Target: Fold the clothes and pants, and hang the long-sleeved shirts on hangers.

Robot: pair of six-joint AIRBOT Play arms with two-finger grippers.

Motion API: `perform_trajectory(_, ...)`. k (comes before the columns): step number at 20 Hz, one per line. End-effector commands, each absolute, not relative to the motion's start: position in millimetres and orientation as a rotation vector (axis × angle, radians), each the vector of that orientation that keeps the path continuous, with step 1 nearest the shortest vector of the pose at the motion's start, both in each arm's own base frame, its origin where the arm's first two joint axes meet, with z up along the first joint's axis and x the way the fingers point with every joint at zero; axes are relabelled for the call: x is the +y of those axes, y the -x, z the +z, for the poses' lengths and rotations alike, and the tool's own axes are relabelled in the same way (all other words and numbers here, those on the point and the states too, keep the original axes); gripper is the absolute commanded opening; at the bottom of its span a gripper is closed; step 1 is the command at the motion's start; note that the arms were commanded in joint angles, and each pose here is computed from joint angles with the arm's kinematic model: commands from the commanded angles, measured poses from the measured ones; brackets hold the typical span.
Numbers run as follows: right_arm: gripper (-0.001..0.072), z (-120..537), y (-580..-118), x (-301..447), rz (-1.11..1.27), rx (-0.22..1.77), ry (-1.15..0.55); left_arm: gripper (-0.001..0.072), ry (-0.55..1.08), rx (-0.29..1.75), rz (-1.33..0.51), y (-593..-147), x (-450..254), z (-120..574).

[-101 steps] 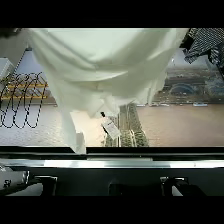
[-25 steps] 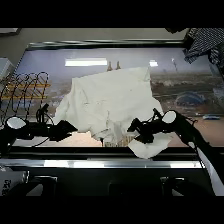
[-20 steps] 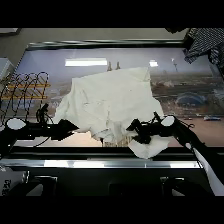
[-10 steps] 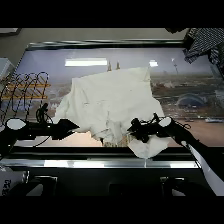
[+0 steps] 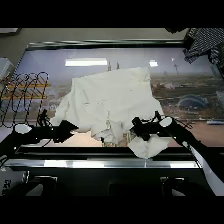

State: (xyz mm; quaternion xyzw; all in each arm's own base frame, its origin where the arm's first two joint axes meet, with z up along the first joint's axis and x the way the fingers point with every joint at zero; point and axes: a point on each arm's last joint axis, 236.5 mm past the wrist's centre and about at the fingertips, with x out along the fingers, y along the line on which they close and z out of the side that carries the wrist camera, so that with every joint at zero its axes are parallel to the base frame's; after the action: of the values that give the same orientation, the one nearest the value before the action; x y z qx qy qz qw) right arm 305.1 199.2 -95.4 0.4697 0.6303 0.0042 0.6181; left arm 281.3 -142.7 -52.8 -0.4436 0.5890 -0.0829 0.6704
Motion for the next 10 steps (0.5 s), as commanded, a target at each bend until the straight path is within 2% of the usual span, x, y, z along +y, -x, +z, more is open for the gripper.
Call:
perform_trajectory(1, 0.0037, -92.6, -301.7, 200.6, 0.023, 1.462, -1.075, 0.0558, 1.012, 1.343, -0.12, -278.5, -139.5, -77.0)
perform_trajectory(10, 0.0037, -92.3, -294.5, 203.1, 0.035, 1.494, -1.066, 0.0556, 1.052, 1.271, -0.051, -304.9, -142.5, -91.0)
